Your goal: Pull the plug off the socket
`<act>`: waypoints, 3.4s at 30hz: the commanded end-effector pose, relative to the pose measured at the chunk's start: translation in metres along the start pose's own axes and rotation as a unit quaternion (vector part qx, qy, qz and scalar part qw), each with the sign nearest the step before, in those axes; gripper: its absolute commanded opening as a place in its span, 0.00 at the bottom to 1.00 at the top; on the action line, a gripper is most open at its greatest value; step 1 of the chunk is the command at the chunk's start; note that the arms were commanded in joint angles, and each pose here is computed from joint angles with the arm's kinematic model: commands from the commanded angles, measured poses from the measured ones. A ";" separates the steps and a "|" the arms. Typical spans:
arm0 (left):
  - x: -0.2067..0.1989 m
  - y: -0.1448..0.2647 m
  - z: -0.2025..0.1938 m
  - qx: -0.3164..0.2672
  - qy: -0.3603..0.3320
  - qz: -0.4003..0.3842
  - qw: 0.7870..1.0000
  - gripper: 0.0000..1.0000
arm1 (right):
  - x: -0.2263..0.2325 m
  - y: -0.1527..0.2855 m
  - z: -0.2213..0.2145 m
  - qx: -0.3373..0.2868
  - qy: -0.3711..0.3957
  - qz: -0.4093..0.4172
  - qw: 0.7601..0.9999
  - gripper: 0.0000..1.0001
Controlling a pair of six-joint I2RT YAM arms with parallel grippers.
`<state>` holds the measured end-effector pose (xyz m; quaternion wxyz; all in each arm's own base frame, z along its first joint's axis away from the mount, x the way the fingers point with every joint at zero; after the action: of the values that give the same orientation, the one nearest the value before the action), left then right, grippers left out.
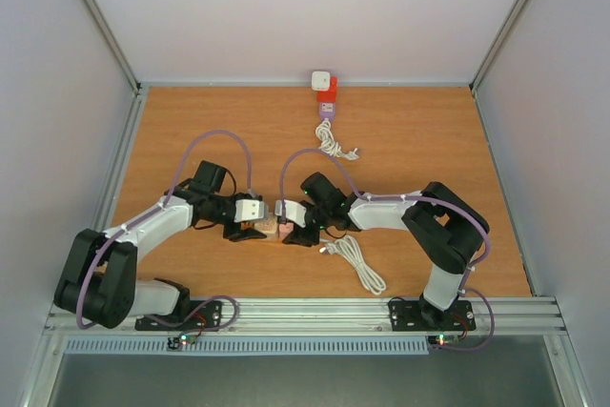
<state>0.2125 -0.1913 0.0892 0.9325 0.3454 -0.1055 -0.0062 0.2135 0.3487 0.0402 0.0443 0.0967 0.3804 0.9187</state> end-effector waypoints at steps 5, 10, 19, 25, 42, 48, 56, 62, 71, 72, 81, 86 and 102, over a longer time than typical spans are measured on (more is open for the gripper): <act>0.013 0.013 0.036 -0.059 -0.024 0.006 0.998 0.49 | 0.013 -0.008 -0.032 0.053 0.002 0.012 0.999 0.17; 0.016 0.018 0.037 -0.048 -0.043 0.030 0.997 0.47 | 0.013 -0.009 -0.032 0.055 0.002 0.012 0.998 0.15; 0.015 0.020 0.030 -0.033 -0.068 0.065 0.995 0.44 | 0.010 -0.011 -0.033 0.059 -0.002 0.009 0.998 0.12; 0.013 0.017 0.035 -0.045 -0.019 0.026 0.998 0.40 | 0.008 -0.014 -0.034 0.064 -0.001 0.001 0.998 0.11; 0.015 0.019 0.027 -0.016 -0.062 0.037 0.997 0.40 | 0.006 -0.017 -0.036 0.071 -0.001 -0.007 0.997 0.09; 0.018 0.020 0.025 -0.003 -0.064 0.045 0.997 0.39 | 0.005 -0.017 -0.036 0.073 -0.002 -0.009 0.997 0.08; 0.022 0.029 0.023 0.006 -0.054 0.053 0.997 0.37 | 0.004 -0.016 -0.037 0.074 -0.002 -0.013 0.997 0.08; 0.033 0.044 0.025 -0.005 -0.038 0.067 0.997 0.37 | 0.004 -0.016 -0.038 0.076 -0.002 -0.015 0.997 0.09; 0.052 0.070 0.018 0.007 -0.026 0.102 0.994 0.37 | 0.002 -0.016 -0.038 0.077 -0.002 -0.019 0.997 0.09; 0.055 0.074 0.015 0.014 -0.025 0.110 0.994 0.37 | 0.002 -0.016 -0.038 0.077 -0.003 -0.019 0.997 0.09; 0.103 0.121 0.001 0.090 -0.017 0.166 0.982 0.38 | -0.002 -0.017 -0.038 0.080 -0.009 -0.029 0.996 0.11; 0.135 0.143 -0.009 0.147 -0.025 0.196 0.969 0.39 | -0.003 -0.016 -0.038 0.079 -0.012 -0.033 0.996 0.12; 0.231 0.226 -0.085 0.431 -0.095 0.245 0.863 0.39 | -0.005 -0.018 -0.037 0.080 -0.016 -0.039 0.996 0.13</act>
<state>0.4170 -0.0083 0.2001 0.7147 0.6191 -0.2212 0.2387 0.2113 0.3558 0.0387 0.0520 0.0923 0.3887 0.9152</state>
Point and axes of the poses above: each gripper's point midway between its finger pads, its own y axis back along the fingers, its own x axis along the line the jaws close on, z = x × y, the point moved 1 cm from there along y, back along the fingers, and after that the axes turned 9 degrees about -y, right-handed, at the moved point
